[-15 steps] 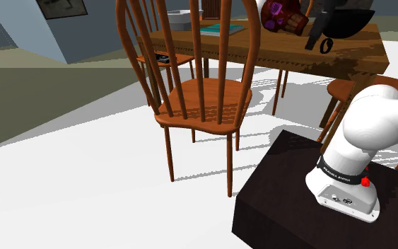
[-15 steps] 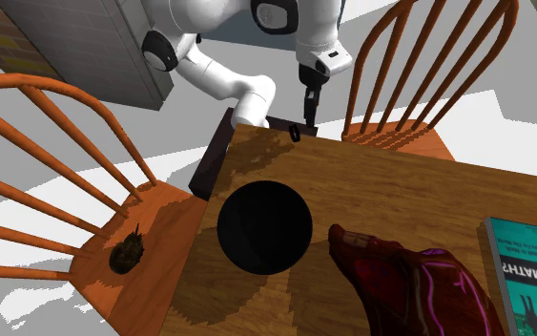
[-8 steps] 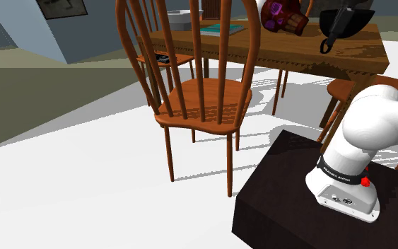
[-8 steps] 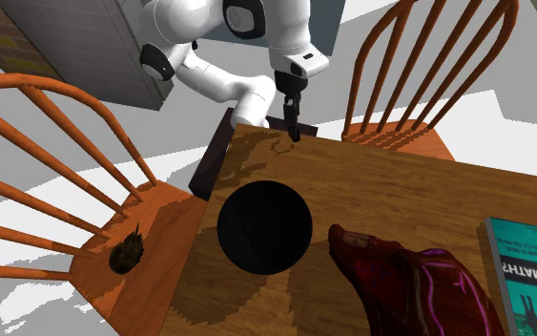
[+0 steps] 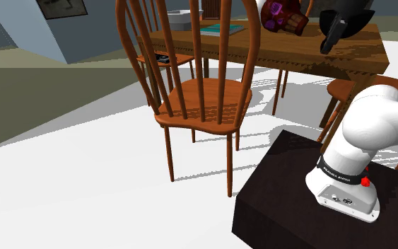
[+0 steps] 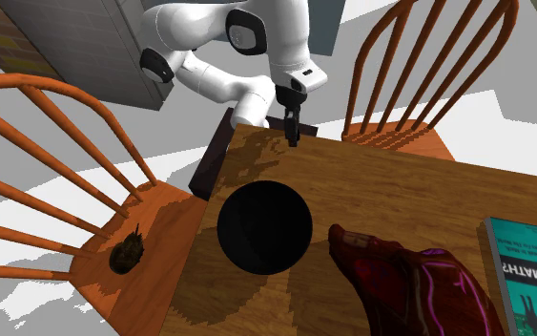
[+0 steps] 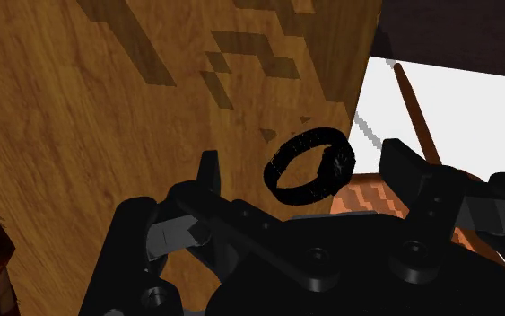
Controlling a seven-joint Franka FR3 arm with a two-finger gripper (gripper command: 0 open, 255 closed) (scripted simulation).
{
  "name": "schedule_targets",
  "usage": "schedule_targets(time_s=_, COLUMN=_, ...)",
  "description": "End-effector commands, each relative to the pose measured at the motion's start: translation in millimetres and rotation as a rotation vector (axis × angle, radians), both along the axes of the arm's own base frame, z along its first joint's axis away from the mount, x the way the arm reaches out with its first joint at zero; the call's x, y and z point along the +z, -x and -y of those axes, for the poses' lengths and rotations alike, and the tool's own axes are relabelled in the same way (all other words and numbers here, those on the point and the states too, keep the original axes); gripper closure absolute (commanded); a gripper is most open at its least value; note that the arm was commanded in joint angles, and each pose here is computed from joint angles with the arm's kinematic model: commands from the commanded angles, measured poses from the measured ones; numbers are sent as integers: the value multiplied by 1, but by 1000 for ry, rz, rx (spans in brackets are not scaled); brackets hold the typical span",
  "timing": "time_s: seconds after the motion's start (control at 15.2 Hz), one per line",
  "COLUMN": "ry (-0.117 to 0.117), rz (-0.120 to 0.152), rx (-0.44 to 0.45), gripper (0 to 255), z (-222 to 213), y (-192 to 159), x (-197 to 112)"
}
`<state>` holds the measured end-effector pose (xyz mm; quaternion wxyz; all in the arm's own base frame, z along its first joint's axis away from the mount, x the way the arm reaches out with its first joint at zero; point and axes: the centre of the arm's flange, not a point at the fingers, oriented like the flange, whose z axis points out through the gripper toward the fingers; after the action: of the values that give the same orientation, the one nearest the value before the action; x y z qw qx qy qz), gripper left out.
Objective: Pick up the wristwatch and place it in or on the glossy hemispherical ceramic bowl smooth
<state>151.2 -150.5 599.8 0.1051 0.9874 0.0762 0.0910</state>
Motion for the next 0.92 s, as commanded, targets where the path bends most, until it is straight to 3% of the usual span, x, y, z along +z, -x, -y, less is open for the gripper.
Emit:
schedule_targets(time_s=0.0, ry=0, rz=0, rx=0, gripper=0, z=0, y=0, x=-1)
schedule_targets(time_s=0.26, ry=0, rz=0, rx=0, gripper=0, z=0, y=0, x=-1)
schedule_targets(time_s=0.33, ry=0, rz=0, rx=0, gripper=255, z=0, y=0, x=-1)
schedule_targets(time_s=0.86, ry=0, rz=0, rx=0, gripper=255, z=0, y=0, x=-1)
